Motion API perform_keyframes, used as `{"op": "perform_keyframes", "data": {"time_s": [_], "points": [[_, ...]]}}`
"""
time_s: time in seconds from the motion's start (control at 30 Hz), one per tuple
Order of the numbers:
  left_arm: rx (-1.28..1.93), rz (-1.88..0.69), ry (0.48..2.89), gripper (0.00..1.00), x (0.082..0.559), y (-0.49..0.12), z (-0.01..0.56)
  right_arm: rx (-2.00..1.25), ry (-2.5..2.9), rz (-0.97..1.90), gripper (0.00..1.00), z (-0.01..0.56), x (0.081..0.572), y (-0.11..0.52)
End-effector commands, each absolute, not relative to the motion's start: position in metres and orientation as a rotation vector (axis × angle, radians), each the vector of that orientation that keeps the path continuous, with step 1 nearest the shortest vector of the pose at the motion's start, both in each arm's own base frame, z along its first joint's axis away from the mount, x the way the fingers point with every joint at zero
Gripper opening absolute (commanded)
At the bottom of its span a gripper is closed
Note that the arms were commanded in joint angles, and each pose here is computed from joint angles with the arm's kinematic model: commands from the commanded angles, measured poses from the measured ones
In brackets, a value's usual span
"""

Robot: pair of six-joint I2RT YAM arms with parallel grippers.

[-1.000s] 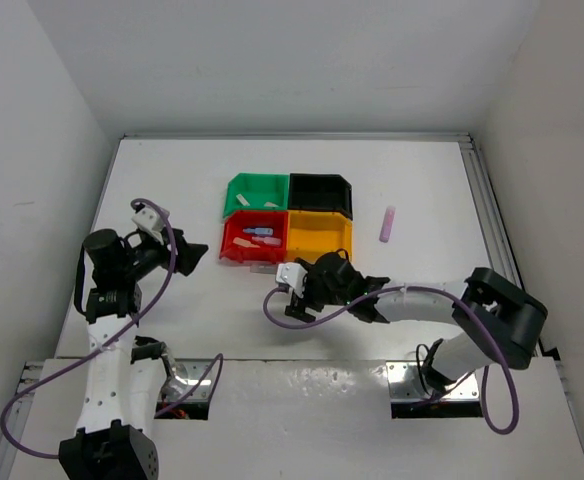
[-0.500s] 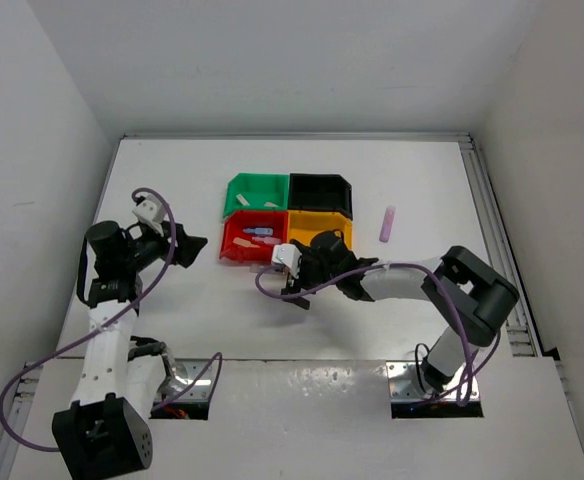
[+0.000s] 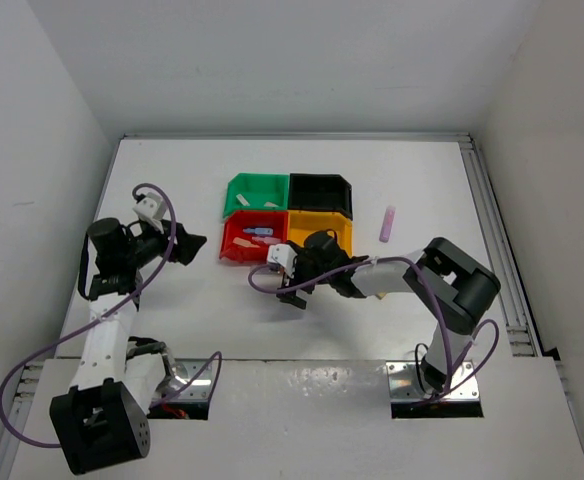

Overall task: Sort the stationery into containers
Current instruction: Move the stationery to the center of the board.

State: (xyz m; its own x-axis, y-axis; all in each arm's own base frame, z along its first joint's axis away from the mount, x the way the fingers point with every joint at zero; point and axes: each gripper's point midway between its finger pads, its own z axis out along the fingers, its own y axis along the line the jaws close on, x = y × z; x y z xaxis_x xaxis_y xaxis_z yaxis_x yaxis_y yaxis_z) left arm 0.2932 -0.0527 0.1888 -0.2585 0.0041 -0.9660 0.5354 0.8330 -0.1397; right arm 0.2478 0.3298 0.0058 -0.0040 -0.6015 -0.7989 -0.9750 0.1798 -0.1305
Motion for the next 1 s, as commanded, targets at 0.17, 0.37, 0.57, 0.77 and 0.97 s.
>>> {"op": "perform_keyframes", "data": {"time_s": [0.17,0.37,0.57,0.77,0.97], "points": [[0.452,-0.483,1.702,0.82,0.305,-0.047,0.21,-1.452,1.63,0.594,0.99,0.023,0.271,0.343],[0.453,-0.485,1.708,0.82,0.307,-0.046,0.208,-1.46,1.635,0.63,0.99,0.02,0.269,0.345],[0.459,-0.482,1.715,0.82,0.308,-0.046,0.208,-1.477,1.64,0.674,0.98,0.019,0.261,0.347],[0.459,-0.487,1.716,0.82,0.307,-0.046,0.208,-1.543,1.635,0.754,0.95,0.02,0.225,0.343],[0.467,-0.492,1.71,0.82,0.306,-0.048,0.211,-1.683,1.604,0.885,0.89,0.019,0.168,0.335]]}}
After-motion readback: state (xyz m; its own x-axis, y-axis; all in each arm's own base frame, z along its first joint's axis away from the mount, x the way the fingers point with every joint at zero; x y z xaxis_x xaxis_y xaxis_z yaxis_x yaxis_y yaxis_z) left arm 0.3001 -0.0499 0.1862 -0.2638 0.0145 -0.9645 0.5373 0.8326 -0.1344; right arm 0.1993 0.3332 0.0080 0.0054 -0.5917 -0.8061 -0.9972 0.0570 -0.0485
